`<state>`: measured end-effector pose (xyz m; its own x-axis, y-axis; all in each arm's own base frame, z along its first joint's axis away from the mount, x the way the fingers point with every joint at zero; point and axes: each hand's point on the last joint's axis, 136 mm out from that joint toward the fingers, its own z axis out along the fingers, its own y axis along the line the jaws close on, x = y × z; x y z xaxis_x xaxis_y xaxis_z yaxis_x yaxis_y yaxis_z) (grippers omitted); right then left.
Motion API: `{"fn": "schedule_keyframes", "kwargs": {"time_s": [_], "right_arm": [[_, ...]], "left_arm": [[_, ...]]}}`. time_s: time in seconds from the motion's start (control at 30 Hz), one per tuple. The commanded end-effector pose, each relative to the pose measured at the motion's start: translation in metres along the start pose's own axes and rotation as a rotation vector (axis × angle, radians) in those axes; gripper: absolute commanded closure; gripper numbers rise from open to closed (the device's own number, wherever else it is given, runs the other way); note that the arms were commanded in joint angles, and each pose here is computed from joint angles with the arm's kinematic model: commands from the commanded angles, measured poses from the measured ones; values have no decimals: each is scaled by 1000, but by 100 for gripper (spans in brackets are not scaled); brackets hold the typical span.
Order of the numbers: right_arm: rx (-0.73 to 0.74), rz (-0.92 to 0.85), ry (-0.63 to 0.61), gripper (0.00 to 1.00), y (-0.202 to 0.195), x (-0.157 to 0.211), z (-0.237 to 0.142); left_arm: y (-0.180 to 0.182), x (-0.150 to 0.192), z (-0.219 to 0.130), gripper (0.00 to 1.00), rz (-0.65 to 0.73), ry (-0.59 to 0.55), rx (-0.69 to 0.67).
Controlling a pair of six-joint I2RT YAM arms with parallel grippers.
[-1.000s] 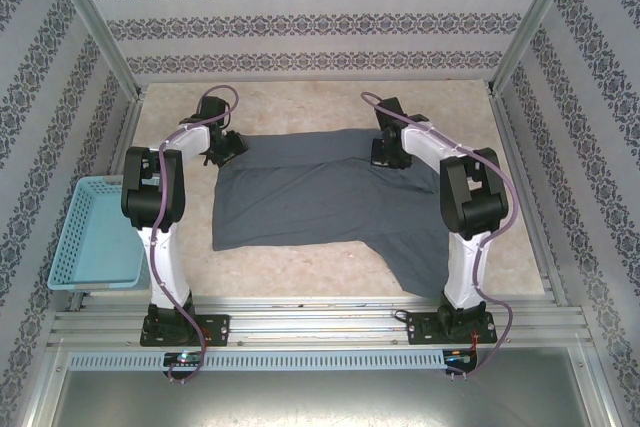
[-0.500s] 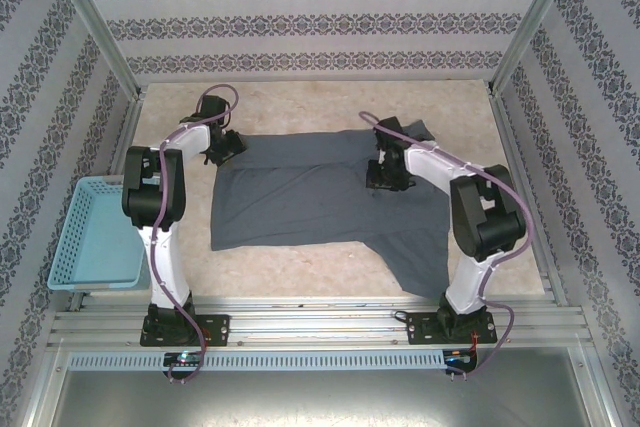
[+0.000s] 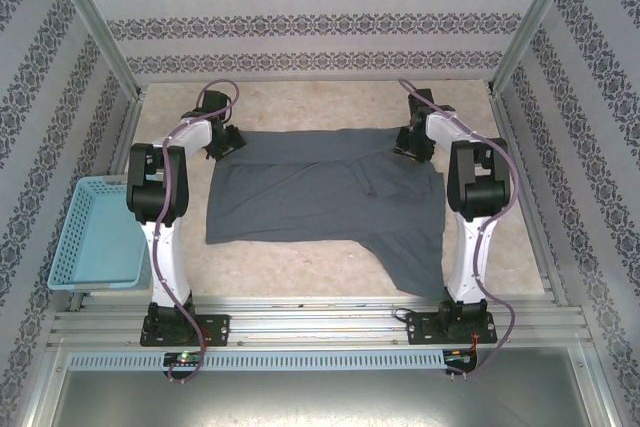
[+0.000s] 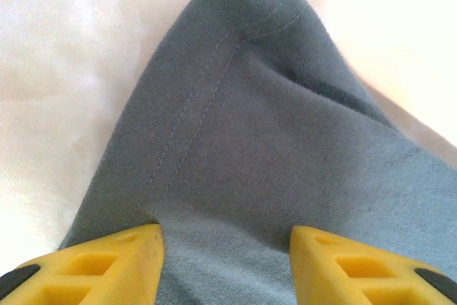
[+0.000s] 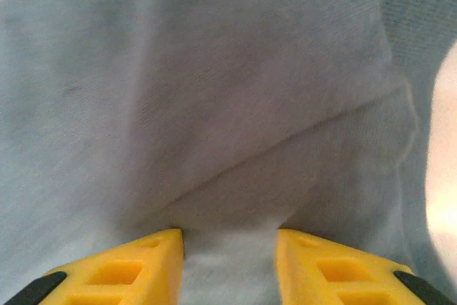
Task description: Fold the inside-out t-shirt
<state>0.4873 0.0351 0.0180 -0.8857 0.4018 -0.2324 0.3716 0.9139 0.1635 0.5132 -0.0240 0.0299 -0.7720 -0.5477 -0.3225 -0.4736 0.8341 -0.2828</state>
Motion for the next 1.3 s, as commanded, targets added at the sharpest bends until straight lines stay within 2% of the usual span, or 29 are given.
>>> {"fn": "schedule_keyframes", "kwargs": {"time_s": [0.0, 0.37, 0.53, 0.67, 0.8, 0.9, 1.07, 1.27], "right_arm": [[29, 39, -1, 59, -3, -19, 1], [-70, 94, -32, 59, 17, -90, 13], [-109, 78, -108, 59, 21, -118, -20], [-123, 27, -148, 56, 27, -117, -61], [-139, -32, -188, 54, 35, -82, -97], [-157, -53, -187, 52, 38, -37, -113], [-148, -135, -166, 51, 41, 46, -125], [-90, -215, -109, 49, 22, 134, -124]], "left_arm": [[23, -6, 13, 49, -35, 3, -75], [-7, -60, 19, 49, -52, -46, 14], [-20, -79, -9, 44, -24, -71, 21], [-13, -78, -51, 39, -10, -85, -30], [7, -57, -99, 32, -30, -124, -70], [29, -19, -115, 31, -68, -117, -92], [72, 42, -129, 31, -66, -109, -218], [115, 105, -127, 33, -66, -70, -274]]}}
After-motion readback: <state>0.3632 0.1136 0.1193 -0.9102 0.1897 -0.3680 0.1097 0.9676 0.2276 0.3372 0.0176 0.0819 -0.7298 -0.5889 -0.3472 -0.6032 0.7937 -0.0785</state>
